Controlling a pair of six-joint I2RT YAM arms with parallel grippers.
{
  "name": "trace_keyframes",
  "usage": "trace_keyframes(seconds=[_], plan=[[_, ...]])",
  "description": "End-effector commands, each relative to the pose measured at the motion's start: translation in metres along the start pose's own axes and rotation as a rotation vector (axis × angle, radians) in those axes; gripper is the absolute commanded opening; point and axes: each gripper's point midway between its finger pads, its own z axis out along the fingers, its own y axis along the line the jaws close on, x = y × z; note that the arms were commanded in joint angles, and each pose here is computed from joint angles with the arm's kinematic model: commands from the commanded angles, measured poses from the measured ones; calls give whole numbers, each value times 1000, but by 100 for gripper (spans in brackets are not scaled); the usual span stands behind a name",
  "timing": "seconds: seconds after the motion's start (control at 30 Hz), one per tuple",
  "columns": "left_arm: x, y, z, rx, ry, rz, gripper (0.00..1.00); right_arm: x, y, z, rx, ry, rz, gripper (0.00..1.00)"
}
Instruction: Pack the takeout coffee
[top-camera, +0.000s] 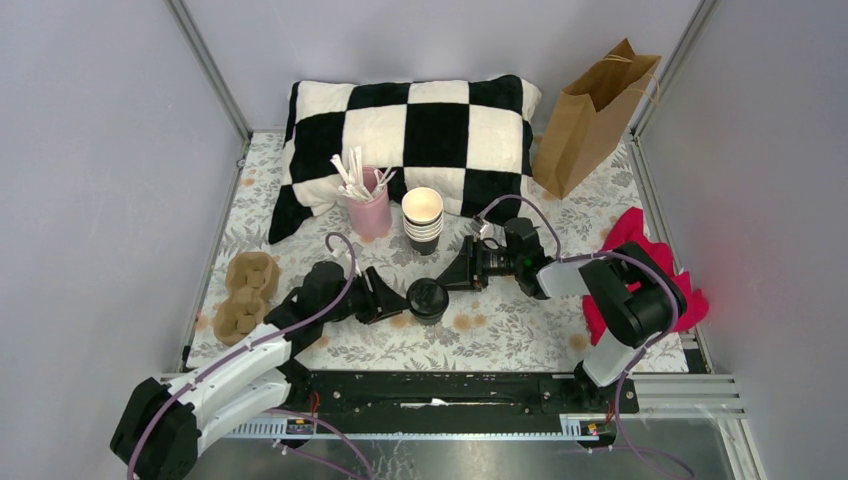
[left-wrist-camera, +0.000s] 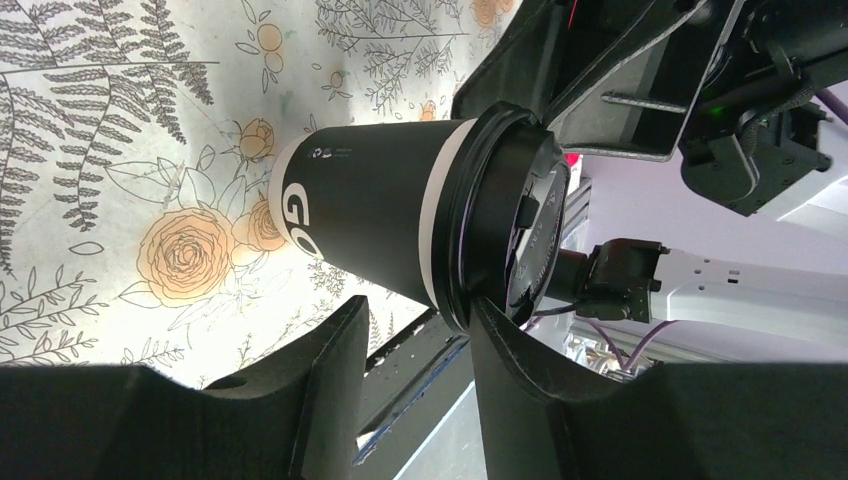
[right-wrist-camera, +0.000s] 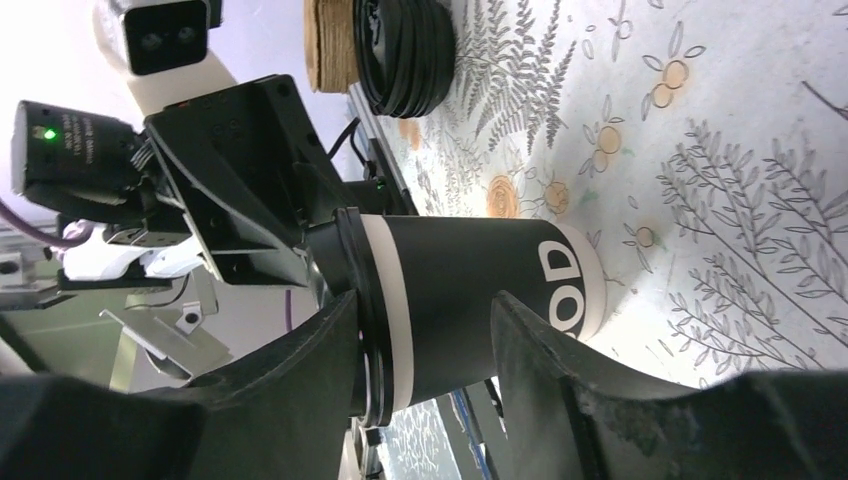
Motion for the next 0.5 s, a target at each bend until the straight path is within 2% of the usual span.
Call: trace_keyframes(seconds=[0.0, 0.3, 0.47], plan=[[-15, 37, 4, -177, -79, 39, 45, 28, -22, 0, 104, 97, 46, 59], [-35, 16, -8, -195, -129, 123, 55, 9, -11, -13, 158, 62, -15, 67], [-40, -3, -21, -151, -160, 155, 59, -3, -2, -29, 167, 33, -45, 69]])
